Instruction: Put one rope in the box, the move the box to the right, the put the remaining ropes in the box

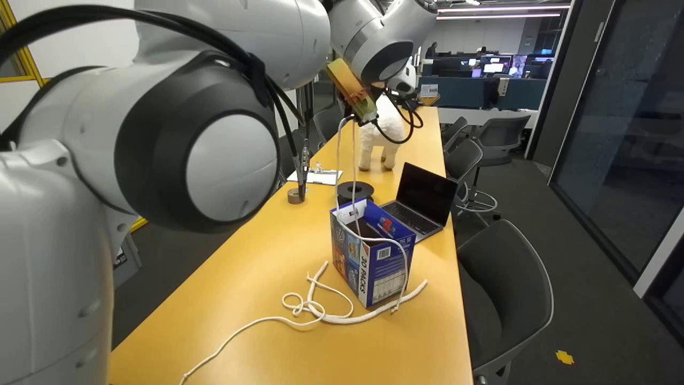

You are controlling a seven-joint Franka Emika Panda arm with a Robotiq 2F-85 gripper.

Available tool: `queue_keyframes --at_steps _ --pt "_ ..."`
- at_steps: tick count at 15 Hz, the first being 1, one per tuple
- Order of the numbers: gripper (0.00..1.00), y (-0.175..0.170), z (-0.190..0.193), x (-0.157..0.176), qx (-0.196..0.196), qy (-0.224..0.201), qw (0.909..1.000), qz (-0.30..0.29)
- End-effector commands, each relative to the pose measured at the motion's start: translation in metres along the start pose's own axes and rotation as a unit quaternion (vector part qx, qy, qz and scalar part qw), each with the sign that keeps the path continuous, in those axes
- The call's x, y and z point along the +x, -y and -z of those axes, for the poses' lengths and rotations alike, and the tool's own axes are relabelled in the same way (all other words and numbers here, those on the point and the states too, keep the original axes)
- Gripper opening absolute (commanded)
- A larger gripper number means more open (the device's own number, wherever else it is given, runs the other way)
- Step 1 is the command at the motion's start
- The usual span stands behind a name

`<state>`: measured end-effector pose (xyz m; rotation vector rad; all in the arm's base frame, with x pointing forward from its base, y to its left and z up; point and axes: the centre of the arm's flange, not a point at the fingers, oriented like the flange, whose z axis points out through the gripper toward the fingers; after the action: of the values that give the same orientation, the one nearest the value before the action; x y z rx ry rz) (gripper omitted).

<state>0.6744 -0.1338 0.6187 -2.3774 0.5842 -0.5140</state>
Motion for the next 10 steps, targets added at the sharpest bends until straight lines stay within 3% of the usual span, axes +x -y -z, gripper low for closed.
queue_keyframes --at_steps 1,4,10 --pt "0.03 -0.019 -0.026 -0.012 -0.011 0.025 0.9996 0.008" --pt "0.03 -0.036 -0.048 -0.007 -0.027 0.033 0.9991 -0.007" --pt "0.03 -0.045 -0.034 0.011 -0.037 -0.001 0.9990 -0.027"
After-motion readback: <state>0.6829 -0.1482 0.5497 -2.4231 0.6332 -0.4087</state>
